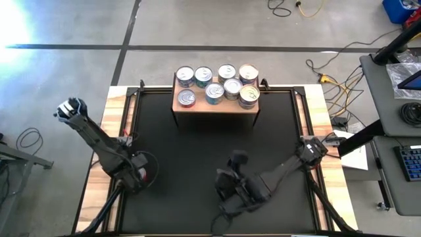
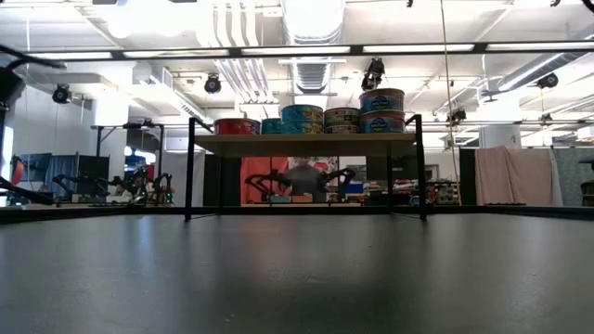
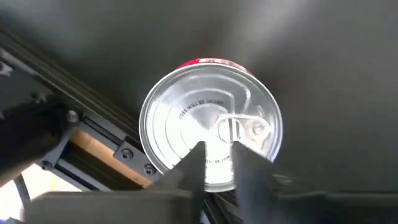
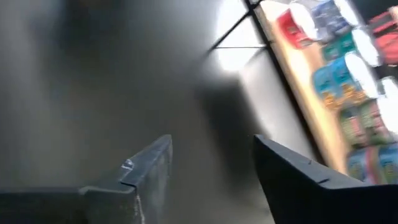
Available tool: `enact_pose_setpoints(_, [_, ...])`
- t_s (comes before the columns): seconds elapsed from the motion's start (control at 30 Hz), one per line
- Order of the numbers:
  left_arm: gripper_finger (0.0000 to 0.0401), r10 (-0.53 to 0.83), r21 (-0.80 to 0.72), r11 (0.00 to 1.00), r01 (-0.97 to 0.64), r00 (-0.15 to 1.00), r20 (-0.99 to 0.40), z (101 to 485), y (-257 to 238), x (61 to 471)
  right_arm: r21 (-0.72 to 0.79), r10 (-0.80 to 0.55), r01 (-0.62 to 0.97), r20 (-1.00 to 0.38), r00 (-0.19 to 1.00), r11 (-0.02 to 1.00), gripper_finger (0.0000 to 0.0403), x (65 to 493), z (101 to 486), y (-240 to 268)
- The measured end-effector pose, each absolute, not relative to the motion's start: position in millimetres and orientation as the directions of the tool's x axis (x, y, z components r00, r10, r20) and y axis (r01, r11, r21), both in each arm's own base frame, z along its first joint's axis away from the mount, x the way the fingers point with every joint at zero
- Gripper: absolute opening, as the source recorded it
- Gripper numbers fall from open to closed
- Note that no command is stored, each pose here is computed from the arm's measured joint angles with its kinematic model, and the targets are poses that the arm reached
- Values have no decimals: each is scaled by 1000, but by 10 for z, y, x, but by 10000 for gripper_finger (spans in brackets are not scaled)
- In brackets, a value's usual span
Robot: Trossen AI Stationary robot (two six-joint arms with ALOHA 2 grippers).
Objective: Stack canned seafood by type on shelf
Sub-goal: Stack the red tuna can on top of the red tuna can on the shelf
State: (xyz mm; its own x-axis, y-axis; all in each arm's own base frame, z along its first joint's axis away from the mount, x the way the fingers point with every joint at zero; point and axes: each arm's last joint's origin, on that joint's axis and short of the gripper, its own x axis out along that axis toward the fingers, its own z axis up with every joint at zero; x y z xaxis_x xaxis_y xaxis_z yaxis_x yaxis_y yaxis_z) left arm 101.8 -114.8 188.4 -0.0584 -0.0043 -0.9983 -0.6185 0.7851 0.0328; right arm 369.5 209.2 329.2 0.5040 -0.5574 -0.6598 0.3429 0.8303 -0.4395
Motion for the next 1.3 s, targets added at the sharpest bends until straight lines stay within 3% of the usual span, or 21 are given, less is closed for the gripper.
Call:
enact_pose_setpoints(0.1, [11, 9, 78, 750, -657, -108, -994, 1795, -1148, 1076, -391, -513, 333, -678, 526, 858, 200, 3570, 3286, 2298])
enact_pose_setpoints(0.27, [9, -63, -18, 767, -642, -46, -997, 1670, -1260, 1309, -343, -465, 315, -676, 571, 885, 186, 3346, 3287, 2612])
enact_pose_setpoints(0.37, [2, -128, -238, 802, -549, 231, -964, 1705, -1461, 1649, -324, -453, 317, -668, 591, 891, 186, 3259, 3289, 2720])
enact_pose_setpoints(0.5, [2, -132, -384, 828, -408, 525, -841, 1850, -1592, 2113, -283, -468, 380, -639, 610, 881, 201, 3242, 3254, 2783])
enact_pose_setpoints(0.57, [1, -109, -387, 842, -375, 585, -804, 1950, -1614, 2313, -271, -470, 394, -639, 609, 878, 213, 3272, 3189, 2818])
enact_pose_setpoints(0.7, [2, -61, -297, 900, -318, 584, -810, 2148, -1685, 2567, -250, -434, 370, -681, 590, 895, 247, 3317, 3026, 2930])
enact_pose_setpoints(0.9, [38, 50, -94, 924, -370, 360, -932, 2078, -1718, 2432, -138, -330, 359, -762, 558, 923, 321, 3477, 2870, 2979])
enact_pose_setpoints(1.07, [103, -3, -102, 925, -366, 262, -965, 1960, -1786, 2181, -75, -244, 341, -838, 488, 937, 378, 3698, 2734, 2861])
enact_pose_setpoints(1.3, [236, -66, -163, 921, -354, 269, -961, 2112, -1830, 1912, -88, -196, 242, -861, 469, 966, 399, 4016, 2589, 2643])
